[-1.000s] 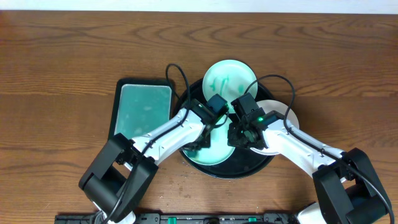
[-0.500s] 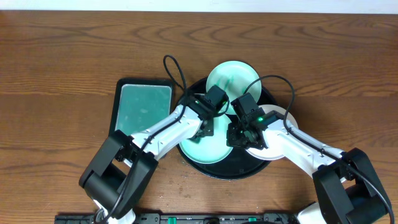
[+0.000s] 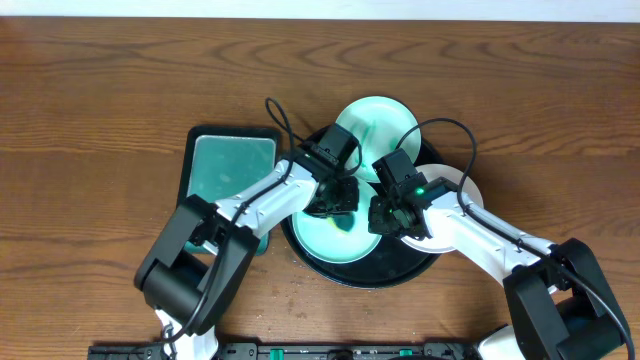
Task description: Clean dirty plates on tray and stack at the side
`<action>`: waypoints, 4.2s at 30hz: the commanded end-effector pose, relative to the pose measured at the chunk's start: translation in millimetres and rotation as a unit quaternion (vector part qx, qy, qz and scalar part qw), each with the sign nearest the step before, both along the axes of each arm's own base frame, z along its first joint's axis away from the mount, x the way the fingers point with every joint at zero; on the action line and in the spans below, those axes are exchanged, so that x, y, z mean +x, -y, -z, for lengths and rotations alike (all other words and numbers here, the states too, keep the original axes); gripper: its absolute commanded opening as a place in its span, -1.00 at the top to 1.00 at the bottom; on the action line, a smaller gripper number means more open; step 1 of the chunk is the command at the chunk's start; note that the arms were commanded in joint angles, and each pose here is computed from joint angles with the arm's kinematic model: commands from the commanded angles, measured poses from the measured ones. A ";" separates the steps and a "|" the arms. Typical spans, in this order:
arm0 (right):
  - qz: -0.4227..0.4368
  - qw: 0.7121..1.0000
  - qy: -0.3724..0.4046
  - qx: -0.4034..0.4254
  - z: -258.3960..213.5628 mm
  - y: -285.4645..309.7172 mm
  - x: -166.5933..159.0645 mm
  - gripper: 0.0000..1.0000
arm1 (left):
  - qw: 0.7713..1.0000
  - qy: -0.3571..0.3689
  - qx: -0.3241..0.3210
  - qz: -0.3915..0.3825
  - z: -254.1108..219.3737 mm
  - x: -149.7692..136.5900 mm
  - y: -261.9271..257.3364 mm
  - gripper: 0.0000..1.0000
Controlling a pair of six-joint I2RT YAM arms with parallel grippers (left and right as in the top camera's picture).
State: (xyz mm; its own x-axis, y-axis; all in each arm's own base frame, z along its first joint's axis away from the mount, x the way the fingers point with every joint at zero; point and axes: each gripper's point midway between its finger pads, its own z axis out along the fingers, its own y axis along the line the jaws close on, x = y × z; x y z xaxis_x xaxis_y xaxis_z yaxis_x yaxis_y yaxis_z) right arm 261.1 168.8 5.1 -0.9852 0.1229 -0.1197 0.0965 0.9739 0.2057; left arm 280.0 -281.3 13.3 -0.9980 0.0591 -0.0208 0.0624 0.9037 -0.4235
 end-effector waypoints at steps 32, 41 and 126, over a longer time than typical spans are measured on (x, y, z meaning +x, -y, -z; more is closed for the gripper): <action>0.006 1.000 0.005 -0.006 0.1 4.1 4.0 0.97 | 0.896 0.141 0.409 -0.096 -17.8 28.3 -139.8 0.85; 0.006 1.000 0.004 -0.006 0.2 4.4 3.4 0.97 | 0.964 0.104 0.246 -0.006 1.6 24.9 -70.2 0.85; -0.212 0.853 0.463 -0.115 -197.6 -174.9 116.8 0.98 | 0.895 0.335 0.123 -0.268 -254.2 -50.7 -258.8 -0.62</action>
State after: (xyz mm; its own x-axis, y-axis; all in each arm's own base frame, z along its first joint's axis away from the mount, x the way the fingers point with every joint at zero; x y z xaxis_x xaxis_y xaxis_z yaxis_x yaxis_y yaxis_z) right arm 368.8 352.5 164.5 -0.5742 -0.2452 -0.7811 -0.4261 0.9042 0.0293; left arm 228.6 -24.2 263.0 -0.6597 -0.3437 -0.6683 -0.2440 0.9391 -0.2421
